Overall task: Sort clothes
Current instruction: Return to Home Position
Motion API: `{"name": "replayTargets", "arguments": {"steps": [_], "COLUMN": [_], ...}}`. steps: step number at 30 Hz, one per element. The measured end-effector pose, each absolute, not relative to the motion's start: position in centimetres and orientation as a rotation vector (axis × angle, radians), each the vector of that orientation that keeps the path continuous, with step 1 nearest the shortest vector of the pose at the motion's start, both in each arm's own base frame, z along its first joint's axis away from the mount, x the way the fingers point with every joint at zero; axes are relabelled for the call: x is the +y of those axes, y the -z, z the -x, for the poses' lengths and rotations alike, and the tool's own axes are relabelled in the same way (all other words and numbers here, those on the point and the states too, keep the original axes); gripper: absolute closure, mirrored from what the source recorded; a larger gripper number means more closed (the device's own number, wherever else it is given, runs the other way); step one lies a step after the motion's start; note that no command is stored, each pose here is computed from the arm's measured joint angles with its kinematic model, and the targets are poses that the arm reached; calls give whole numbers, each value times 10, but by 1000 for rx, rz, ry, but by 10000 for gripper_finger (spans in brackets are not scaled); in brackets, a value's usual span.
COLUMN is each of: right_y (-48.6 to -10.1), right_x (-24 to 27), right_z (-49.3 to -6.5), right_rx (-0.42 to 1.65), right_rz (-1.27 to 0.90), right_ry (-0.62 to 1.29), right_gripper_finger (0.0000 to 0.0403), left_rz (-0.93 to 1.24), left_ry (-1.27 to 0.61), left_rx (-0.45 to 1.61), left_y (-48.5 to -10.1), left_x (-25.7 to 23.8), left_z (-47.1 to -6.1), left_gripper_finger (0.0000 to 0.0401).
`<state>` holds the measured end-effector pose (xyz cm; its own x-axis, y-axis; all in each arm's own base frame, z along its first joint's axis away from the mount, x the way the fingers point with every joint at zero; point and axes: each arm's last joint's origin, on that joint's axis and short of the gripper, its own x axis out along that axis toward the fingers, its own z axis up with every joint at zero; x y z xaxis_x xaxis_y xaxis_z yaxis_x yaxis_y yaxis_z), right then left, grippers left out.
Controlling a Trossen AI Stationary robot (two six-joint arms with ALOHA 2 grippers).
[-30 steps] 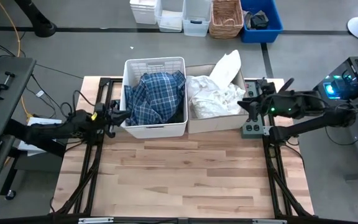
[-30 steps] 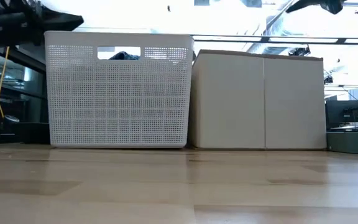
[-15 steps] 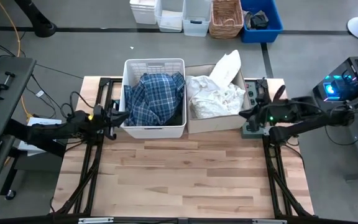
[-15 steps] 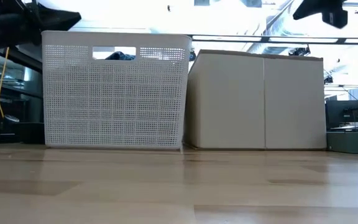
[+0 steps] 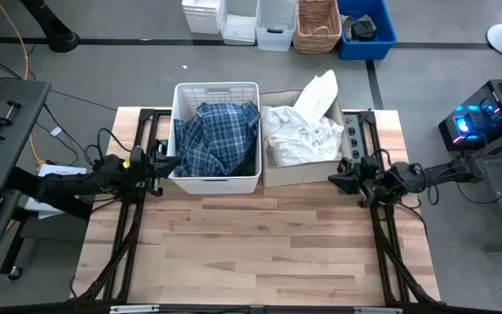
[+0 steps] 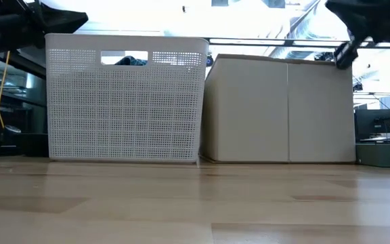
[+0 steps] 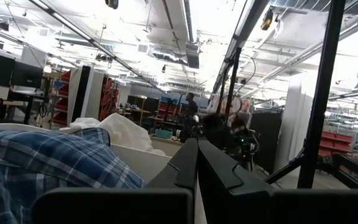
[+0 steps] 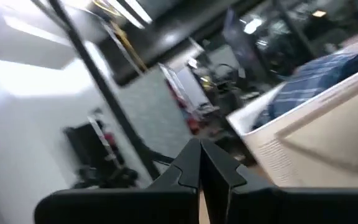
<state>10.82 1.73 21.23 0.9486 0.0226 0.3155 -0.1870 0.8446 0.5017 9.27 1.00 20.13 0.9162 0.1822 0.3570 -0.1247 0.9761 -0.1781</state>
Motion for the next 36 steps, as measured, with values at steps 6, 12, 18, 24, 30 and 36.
{"name": "replayTargets", "arguments": {"steps": [6, 12, 18, 24, 30, 36], "right_y": [-195, -172, -154, -148, -150, -148], "right_x": [19, 19, 18, 13, 12, 19], "right_z": [-113, -114, -111, -113, -113, -113], "right_rx": [-139, 76, 255, 201, 188, 248], "right_rz": [-430, -42, -110, -245, -277, -311], "right_ry": [-96, -38, -19, 157, 147, -87], "right_gripper_finger": [402, 402, 403, 403, 403, 403], "left_rz": [152, 152, 151, 151, 150, 150], "left_ry": [-158, -158, -159, -159, -160, -161], "left_rx": [-380, -365, -360, -357, -346, -345], "left_y": [-201, -200, -200, -200, -199, -199], "left_x": [10, 10, 10, 10, 10, 10], "left_z": [-93, -93, -93, -93, -94, -94], "left_gripper_finger": [400, 400, 400, 400, 401, 401]}}
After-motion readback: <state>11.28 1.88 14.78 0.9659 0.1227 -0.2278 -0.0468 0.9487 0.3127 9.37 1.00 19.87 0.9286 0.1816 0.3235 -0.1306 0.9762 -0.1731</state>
